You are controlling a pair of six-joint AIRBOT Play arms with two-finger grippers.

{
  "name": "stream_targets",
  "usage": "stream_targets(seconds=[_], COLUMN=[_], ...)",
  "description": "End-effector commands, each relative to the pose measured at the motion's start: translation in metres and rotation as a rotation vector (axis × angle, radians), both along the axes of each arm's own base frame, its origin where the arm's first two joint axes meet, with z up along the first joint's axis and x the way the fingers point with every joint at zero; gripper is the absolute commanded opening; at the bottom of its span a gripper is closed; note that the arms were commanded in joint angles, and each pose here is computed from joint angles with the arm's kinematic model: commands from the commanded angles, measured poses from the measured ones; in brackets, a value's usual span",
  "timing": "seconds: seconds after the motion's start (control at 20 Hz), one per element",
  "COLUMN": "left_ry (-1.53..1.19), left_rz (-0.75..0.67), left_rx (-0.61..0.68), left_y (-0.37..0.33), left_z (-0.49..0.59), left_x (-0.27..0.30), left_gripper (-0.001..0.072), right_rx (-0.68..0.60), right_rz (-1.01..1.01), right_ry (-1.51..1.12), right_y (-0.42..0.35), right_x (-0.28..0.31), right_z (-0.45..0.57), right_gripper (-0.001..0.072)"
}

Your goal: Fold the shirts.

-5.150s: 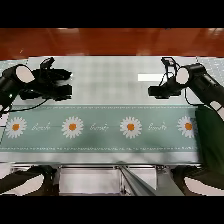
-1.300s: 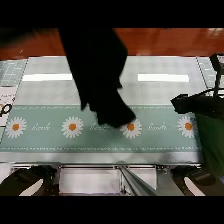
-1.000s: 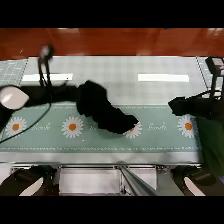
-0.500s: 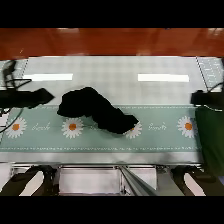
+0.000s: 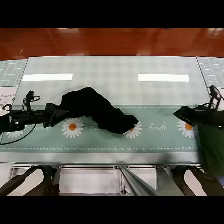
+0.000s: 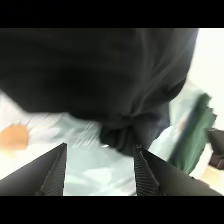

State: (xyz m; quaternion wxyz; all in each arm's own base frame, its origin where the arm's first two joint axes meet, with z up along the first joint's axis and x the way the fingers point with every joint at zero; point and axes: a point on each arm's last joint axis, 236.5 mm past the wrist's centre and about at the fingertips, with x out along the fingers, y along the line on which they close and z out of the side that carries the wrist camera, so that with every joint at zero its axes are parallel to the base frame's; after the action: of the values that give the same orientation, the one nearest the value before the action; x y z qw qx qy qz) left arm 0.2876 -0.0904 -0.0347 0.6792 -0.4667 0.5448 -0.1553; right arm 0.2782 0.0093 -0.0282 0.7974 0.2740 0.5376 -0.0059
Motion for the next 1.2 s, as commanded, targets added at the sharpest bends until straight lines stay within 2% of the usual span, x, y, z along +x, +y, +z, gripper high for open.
stream_targets(seconds=[0.0,0.2,0.35,0.7,0.8,1.0,1.15], left_ry=[-0.041,-0.133,-0.233,-0.116,-0.113,-0.207,-0.238], left_rz=[0.122,0.211,0.152,0.044,0.026,-0.072,-0.097], left_rx=[0.066,0.21,0.278,0.21,0.199,0.175,0.173], left_y=[0.018,0.039,0.038,0.008,0.004,-0.006,-0.008], left_z=[-0.022,-0.022,-0.011,-0.047,-0.048,-0.017,-0.004], left_x=[0.032,0.068,0.086,0.076,0.079,0.092,0.098], left_gripper=[0.0506,0.0506,0.0506,0.0488,0.0019,0.0021,0.0021], right_rx=[0.043,0.048,0.048,0.07,0.087,0.136,0.251], right_rz=[0.088,0.186,0.191,0.199,0.223,0.248,0.296], right_ry=[0.0,0.005,-0.013,0.047,0.13,0.143,0.173], right_y=[0.03,0.066,0.078,0.084,0.088,0.098,0.127], right_x=[-0.004,-0.009,-0.005,-0.013,-0.025,-0.027,-0.03], right_z=[-0.005,-0.005,-0.003,-0.012,-0.026,-0.027,-0.031], right_gripper=[0.041,0.041,0.041,0.041,0.041,0.041,0.041])
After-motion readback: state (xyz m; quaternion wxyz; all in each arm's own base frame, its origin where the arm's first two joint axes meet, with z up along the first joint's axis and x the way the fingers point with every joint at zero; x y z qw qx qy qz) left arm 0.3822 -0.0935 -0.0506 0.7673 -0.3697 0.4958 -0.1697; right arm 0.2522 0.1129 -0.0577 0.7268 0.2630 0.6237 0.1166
